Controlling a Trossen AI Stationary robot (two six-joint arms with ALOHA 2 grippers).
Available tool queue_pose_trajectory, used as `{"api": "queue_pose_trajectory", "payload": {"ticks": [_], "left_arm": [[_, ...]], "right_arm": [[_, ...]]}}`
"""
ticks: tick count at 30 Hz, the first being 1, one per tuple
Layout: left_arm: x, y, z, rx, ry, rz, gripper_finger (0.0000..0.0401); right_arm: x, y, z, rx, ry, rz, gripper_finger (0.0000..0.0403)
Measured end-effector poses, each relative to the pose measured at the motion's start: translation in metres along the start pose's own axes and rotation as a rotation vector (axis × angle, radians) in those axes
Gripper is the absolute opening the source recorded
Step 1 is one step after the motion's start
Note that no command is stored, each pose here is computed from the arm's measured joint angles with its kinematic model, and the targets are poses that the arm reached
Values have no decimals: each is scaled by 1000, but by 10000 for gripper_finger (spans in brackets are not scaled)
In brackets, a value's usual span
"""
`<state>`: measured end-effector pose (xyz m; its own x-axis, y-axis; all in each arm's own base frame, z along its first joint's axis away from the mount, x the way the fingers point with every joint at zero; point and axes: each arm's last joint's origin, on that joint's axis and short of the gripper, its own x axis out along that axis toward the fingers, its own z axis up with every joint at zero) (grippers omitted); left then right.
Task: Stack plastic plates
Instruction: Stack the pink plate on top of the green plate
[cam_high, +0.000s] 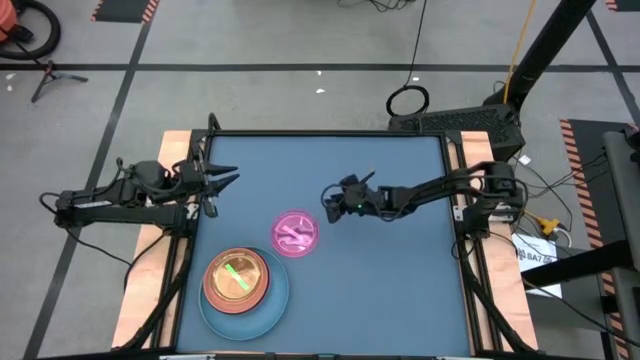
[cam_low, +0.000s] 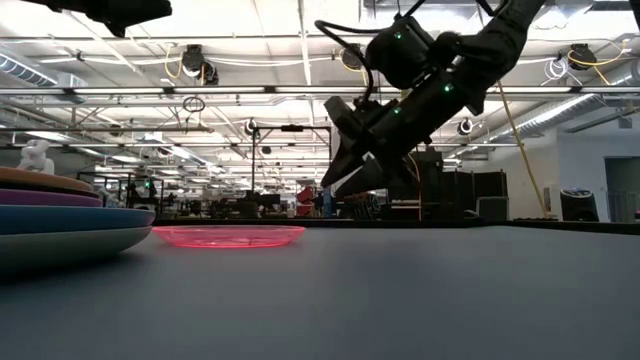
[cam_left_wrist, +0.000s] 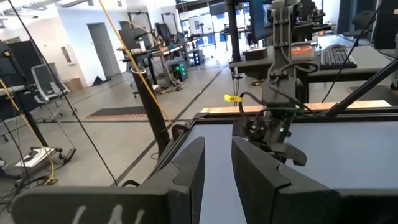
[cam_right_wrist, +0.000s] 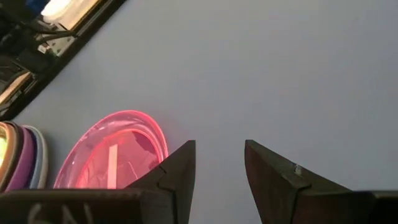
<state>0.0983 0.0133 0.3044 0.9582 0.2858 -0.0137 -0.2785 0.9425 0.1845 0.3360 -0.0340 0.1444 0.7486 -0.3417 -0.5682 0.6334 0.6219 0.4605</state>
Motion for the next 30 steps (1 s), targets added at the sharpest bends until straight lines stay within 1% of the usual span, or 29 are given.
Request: {"api": "queue_pose_trajectory", "payload": {"ticks": [7, 11, 18, 23, 30], "left_arm": [[0, 0, 0, 8, 1, -1, 88], [0, 0, 0, 11, 1, 0, 88], [0, 0, 0, 15, 2, -1, 88], [0, 0, 0, 15, 1, 0, 88], [0, 0, 0, 16, 0, 0, 88]], "right_arm": [[8, -5, -8, 34, 23, -24, 130], [13, -5, -10, 51, 16, -16, 130], [30, -7, -20, 94, -12, 32, 130], [42, -6, -27, 133, -11, 137, 130], [46, -8, -30, 130, -16, 133, 130]]}}
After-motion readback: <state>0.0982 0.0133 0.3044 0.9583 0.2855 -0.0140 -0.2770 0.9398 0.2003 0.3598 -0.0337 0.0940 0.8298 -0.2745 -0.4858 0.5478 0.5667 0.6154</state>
